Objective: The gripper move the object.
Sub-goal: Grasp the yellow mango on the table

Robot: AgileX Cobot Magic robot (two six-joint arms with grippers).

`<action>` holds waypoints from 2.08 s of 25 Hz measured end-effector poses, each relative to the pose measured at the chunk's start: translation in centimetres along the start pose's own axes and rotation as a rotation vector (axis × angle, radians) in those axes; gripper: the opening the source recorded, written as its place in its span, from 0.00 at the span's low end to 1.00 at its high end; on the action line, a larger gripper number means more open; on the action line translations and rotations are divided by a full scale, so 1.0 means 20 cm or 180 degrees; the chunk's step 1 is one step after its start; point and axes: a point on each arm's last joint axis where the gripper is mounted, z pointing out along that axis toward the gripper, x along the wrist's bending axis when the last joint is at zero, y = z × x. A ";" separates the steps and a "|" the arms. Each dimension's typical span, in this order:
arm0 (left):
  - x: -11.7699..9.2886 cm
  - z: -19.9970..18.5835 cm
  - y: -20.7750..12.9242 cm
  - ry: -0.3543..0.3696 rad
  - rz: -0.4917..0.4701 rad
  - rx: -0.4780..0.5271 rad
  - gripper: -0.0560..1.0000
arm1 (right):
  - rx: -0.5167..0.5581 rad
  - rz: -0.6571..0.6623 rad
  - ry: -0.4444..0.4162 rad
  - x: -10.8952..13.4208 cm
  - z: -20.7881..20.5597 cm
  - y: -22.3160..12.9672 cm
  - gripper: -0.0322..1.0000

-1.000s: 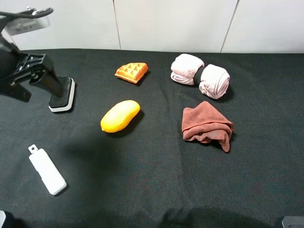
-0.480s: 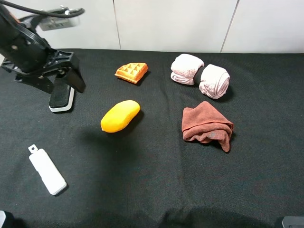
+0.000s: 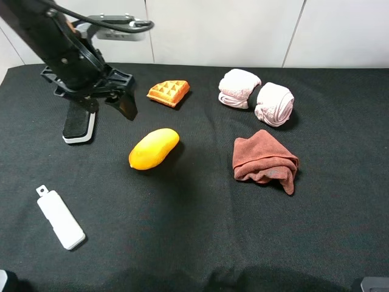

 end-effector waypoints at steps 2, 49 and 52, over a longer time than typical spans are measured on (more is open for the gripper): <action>-0.04 0.01 0.02 0.0041 0.0070 0.0002 0.84 | 0.0000 0.0000 0.0000 0.00 0.00 0.00 0.70; -0.19 0.50 0.07 0.0088 0.0331 0.0337 0.84 | 0.0000 0.0002 0.0003 0.00 0.00 0.00 0.70; -0.19 0.50 0.07 0.0090 0.0334 0.0336 0.84 | 0.0000 0.0002 0.0003 0.00 0.00 0.00 0.70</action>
